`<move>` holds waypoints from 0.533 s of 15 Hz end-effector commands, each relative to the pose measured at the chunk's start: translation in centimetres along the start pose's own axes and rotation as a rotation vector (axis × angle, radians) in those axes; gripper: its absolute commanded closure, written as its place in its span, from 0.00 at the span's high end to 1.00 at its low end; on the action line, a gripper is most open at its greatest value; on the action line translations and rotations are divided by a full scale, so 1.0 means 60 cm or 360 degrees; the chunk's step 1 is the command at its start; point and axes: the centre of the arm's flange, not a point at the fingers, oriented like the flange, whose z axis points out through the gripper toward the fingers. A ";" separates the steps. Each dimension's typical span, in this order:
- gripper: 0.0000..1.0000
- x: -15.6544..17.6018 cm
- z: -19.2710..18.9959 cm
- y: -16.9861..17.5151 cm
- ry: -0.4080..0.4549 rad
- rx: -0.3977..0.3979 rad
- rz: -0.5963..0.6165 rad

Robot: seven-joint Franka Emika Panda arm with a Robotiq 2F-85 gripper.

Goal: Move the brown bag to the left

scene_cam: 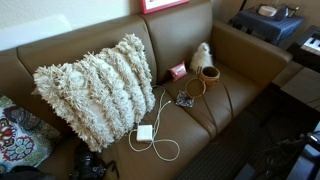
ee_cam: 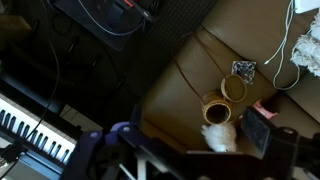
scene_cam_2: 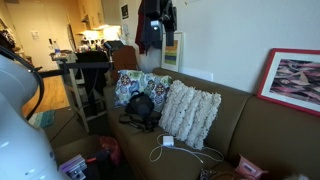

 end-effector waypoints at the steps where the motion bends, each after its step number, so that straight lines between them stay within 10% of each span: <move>1: 1.00 0.047 -0.007 -0.014 -0.0008 0.0006 0.0031; 8: 1.00 0.178 0.026 -0.055 -0.0155 -0.0050 0.0212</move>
